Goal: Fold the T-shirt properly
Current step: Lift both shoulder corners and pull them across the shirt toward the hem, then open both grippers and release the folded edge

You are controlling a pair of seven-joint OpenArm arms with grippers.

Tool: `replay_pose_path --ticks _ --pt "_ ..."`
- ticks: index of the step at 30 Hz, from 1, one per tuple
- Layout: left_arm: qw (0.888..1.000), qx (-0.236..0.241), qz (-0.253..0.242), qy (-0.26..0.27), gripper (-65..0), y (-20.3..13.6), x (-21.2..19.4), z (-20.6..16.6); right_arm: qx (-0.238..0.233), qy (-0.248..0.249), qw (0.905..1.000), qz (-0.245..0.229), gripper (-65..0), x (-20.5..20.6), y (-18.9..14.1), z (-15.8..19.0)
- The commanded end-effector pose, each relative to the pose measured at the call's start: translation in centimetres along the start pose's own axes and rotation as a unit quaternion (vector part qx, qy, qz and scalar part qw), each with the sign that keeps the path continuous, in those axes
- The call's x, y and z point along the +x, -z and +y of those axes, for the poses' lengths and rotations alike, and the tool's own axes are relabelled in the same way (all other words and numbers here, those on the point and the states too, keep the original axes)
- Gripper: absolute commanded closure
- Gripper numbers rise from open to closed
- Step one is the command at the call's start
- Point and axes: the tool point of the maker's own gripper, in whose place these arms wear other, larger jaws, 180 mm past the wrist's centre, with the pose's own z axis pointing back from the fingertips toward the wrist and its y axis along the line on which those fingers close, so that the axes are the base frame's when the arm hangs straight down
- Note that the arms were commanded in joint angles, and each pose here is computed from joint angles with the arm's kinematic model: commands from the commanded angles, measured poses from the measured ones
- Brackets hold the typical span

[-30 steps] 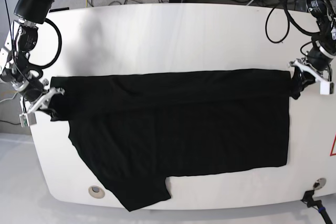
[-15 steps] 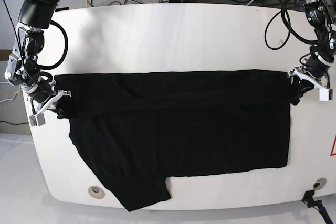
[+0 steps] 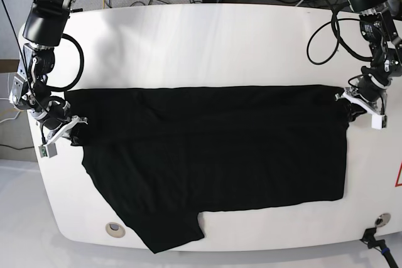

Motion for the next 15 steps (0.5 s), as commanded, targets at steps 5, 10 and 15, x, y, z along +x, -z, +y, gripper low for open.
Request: replay_pose_path --ticks 5,10,15 --pt "0.999 0.0 -0.037 0.016 -28.6 -0.5 3.2 0.3 0.004 -0.022 0.9994 -0.028 -30.9 3.1 -0.7 0.2" --pt "0.999 0.001 -0.049 0.006 -31.3 -1.0 4.0 0.8 -0.006 -0.049 0.997 -0.06 -35.0 6.4 -2.7 0.9" --pt "0.995 -0.01 -0.09 -0.029 -31.9 -2.8 6.1 1.2 -0.04 -0.033 0.9947 -0.09 -34.4 8.4 -5.8 -0.4"
